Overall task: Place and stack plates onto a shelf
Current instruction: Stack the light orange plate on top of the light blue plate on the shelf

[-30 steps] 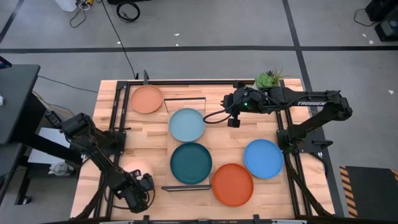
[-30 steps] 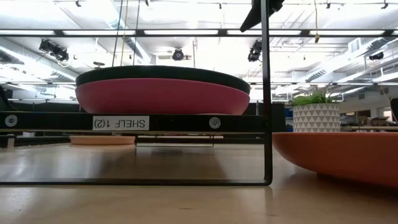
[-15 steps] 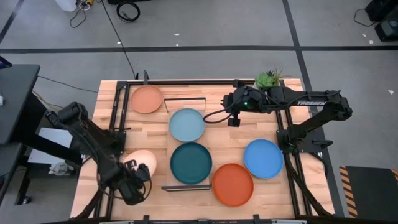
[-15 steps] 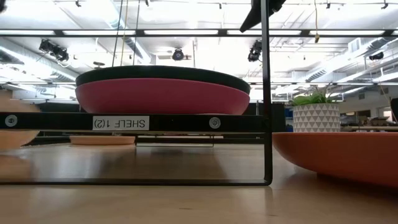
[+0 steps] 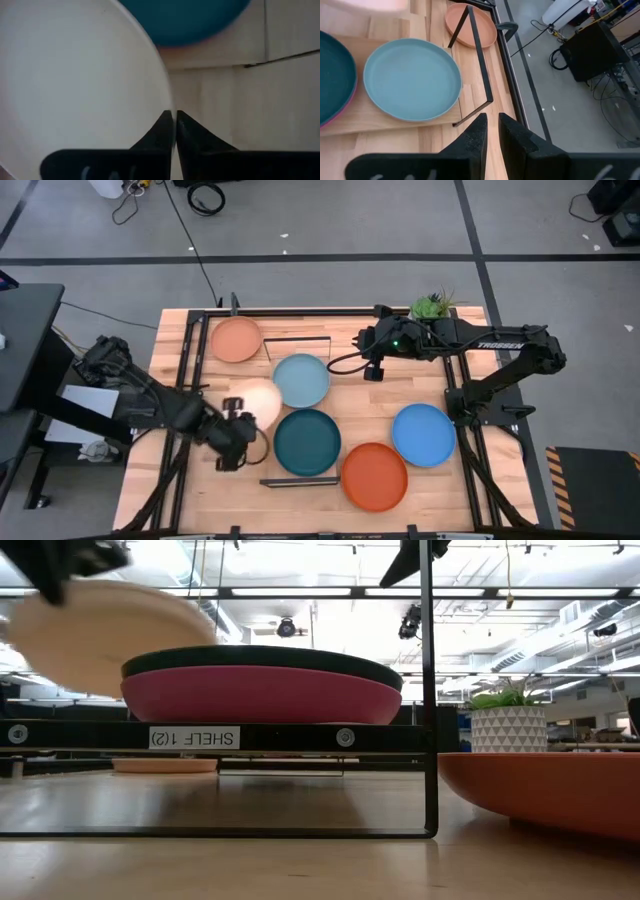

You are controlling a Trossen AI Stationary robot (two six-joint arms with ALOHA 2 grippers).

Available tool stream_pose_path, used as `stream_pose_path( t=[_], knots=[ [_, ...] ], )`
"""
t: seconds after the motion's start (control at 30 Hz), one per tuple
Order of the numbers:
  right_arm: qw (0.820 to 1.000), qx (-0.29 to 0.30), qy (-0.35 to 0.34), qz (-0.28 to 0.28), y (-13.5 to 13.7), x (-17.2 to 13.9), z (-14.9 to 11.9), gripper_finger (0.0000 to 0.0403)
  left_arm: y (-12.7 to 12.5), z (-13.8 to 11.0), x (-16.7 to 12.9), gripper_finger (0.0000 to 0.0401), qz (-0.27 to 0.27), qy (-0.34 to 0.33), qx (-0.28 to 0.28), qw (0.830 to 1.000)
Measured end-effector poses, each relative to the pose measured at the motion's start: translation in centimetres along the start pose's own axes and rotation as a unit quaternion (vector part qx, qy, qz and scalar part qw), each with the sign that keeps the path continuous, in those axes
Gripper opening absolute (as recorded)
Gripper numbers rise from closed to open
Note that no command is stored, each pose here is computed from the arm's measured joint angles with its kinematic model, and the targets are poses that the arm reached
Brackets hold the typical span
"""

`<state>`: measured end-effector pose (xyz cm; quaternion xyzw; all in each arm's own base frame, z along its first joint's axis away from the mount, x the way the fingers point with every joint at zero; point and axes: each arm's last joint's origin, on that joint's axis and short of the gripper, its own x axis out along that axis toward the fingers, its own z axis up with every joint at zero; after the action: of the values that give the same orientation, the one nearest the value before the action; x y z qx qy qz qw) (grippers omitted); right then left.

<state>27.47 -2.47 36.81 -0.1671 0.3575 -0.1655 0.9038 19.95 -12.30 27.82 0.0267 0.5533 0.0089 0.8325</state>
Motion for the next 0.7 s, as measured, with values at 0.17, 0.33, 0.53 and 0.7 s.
stream_pose_path(
  t=[0.17,0.33,0.53,0.7],
  knots=[
    [1.000,-0.003,0.007,0.003,0.0,0.0,-0.1,0.0052,3.1,2.1,0.9,0.0014,0.030,-0.024,0.087,0.995],
    [1.000,-0.007,0.014,0.006,0.1,0.0,-0.3,0.0052,6.1,3.6,1.5,0.0014,0.049,-0.041,0.162,0.985],
    [1.000,0.024,0.014,0.005,0.1,0.0,-0.3,0.0052,9.1,5.0,2.2,0.0014,0.044,-0.061,0.237,0.968],
    [0.999,0.025,0.018,0.011,0.4,-0.5,-0.4,0.0052,11.2,5.7,3.8,0.0014,0.036,-0.045,0.272,0.961]
  ],
)
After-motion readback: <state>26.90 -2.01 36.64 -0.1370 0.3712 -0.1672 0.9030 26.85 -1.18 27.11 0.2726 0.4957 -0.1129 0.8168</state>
